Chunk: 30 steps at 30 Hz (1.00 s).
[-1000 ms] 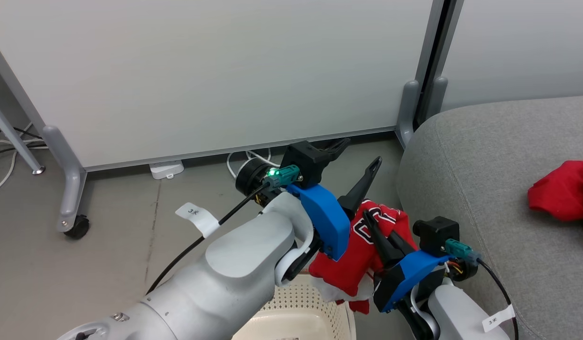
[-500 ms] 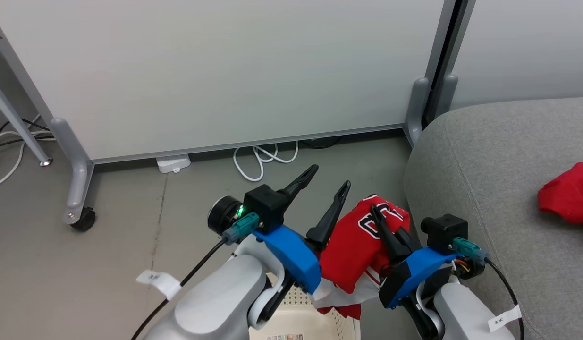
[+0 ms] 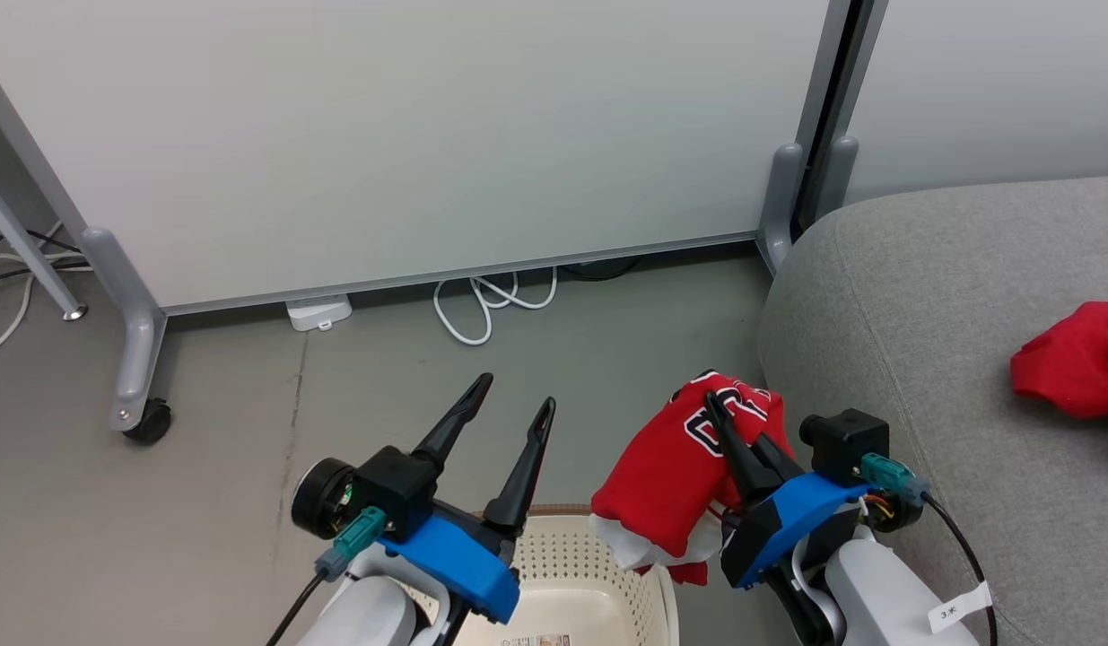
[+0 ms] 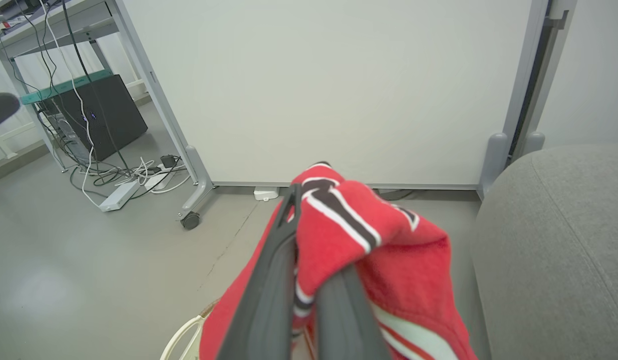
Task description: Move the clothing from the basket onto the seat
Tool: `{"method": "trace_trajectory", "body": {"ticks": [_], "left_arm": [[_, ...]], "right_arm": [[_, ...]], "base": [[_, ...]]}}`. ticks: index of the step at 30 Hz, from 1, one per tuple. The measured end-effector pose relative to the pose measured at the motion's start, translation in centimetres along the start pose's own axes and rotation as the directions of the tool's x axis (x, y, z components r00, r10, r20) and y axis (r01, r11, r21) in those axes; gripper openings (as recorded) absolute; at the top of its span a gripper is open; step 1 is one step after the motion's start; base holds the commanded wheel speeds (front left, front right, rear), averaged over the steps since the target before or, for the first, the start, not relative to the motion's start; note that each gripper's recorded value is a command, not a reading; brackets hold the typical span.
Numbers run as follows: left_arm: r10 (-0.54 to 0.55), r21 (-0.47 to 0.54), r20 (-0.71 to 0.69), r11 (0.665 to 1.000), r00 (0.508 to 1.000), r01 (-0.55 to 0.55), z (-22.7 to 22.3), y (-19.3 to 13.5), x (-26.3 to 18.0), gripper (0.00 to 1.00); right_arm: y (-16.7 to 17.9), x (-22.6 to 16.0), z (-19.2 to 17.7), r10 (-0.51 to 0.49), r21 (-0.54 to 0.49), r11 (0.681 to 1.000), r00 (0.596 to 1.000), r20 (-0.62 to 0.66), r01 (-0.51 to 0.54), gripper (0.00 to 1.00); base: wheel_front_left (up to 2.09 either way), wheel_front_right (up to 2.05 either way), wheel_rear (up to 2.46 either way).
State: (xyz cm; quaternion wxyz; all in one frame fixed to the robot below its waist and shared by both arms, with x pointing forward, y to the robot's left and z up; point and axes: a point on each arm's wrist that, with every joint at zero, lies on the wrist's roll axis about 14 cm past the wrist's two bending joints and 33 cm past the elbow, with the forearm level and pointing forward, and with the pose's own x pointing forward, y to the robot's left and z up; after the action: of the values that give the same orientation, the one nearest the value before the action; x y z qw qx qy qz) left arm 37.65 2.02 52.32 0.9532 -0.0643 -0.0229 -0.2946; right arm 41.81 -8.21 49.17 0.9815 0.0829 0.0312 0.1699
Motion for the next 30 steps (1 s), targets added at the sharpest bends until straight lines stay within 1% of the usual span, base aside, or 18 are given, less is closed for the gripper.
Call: {"method": "trace_trajectory", "body": {"ticks": [13, 23, 30], "left_arm": [[0.122, -0.021, -0.018, 0.992, 0.992, -0.122, -1.5, 2.6, -2.7, 1.00], [0.146, -0.026, -0.034, 0.989, 0.989, -0.147, -2.3, 2.8, -3.6, 1.00], [0.144, -0.029, -0.031, 0.989, 0.989, -0.145, -2.3, 2.6, -3.3, 1.00]], "right_arm": [[0.1, -0.2, 0.1, 0.001, -0.004, 1.000, 1.000, 0.003, -0.001, 0.00], [0.2, -0.2, 0.1, 0.003, -0.004, 1.000, 1.000, 0.002, -0.003, 0.00], [0.0, -0.3, 0.0, -0.002, -0.003, 1.000, 1.000, 0.000, 0.002, 0.00]], "base": [[0.00, 0.00, 0.00], [0.00, 0.00, 0.00], [0.00, 0.00, 0.00]]}}
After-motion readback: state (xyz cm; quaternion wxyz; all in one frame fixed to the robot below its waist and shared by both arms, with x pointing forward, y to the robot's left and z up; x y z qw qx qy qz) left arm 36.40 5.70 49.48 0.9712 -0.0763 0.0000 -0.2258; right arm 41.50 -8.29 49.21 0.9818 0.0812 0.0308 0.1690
